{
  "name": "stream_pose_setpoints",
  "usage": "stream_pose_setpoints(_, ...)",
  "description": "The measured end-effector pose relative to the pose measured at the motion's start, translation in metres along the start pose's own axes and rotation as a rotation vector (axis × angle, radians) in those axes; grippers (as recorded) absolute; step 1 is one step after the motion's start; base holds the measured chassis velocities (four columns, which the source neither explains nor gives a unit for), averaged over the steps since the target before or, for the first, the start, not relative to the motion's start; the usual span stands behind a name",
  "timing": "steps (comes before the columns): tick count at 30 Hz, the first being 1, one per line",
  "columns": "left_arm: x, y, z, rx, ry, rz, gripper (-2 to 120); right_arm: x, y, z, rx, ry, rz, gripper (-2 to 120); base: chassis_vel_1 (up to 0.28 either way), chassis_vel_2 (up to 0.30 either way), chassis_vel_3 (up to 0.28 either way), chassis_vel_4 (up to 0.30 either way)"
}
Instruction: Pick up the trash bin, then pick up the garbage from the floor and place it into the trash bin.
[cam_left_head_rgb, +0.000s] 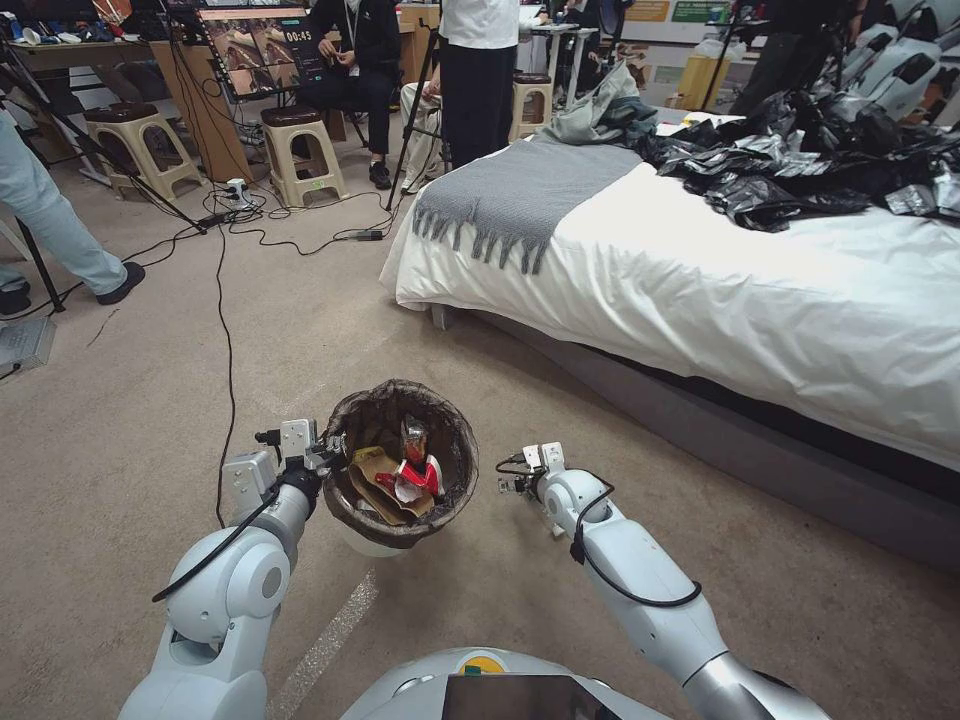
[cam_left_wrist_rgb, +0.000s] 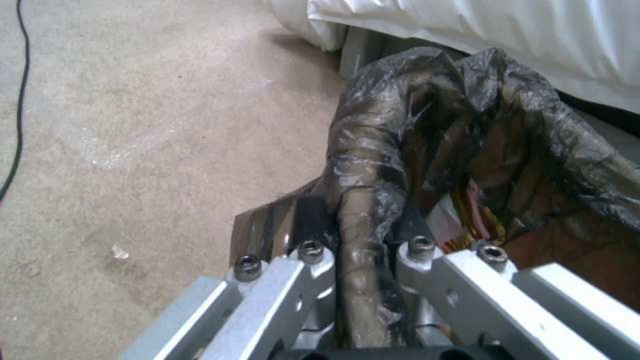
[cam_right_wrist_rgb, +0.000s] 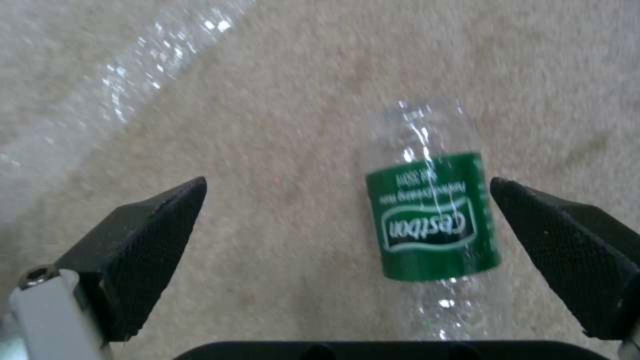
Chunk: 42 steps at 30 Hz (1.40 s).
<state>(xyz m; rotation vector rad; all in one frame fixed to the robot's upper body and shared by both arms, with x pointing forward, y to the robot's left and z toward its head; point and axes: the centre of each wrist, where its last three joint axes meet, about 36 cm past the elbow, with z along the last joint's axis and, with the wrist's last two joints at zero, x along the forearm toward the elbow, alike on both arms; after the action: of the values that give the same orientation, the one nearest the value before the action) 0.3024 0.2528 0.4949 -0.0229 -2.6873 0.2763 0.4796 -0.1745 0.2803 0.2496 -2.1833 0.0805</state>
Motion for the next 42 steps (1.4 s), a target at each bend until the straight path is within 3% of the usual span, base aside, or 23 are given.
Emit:
stream_pose_setpoints(18, -0.001, 0.002, 0.000, -0.003, 0.002, -0.005, 5, -0.042, -0.027, 0.026, -0.023, 0.083, 0.092, 100, 0.000, 0.000, 0.000, 0.000)
stream_pose_setpoints(36, 0.000, 0.002, -0.001, -0.003, -0.001, -0.008, 5, -0.061, -0.029, 0.043, -0.015, 0.111, 0.097, 100, 0.000, 0.000, 0.000, 0.000)
stream_pose_setpoints(42, 0.000, 0.003, -0.001, -0.005, -0.003, -0.010, 5, -0.061, -0.026, 0.042, -0.013, 0.093, 0.093, 89, 0.000, 0.000, 0.000, 0.000)
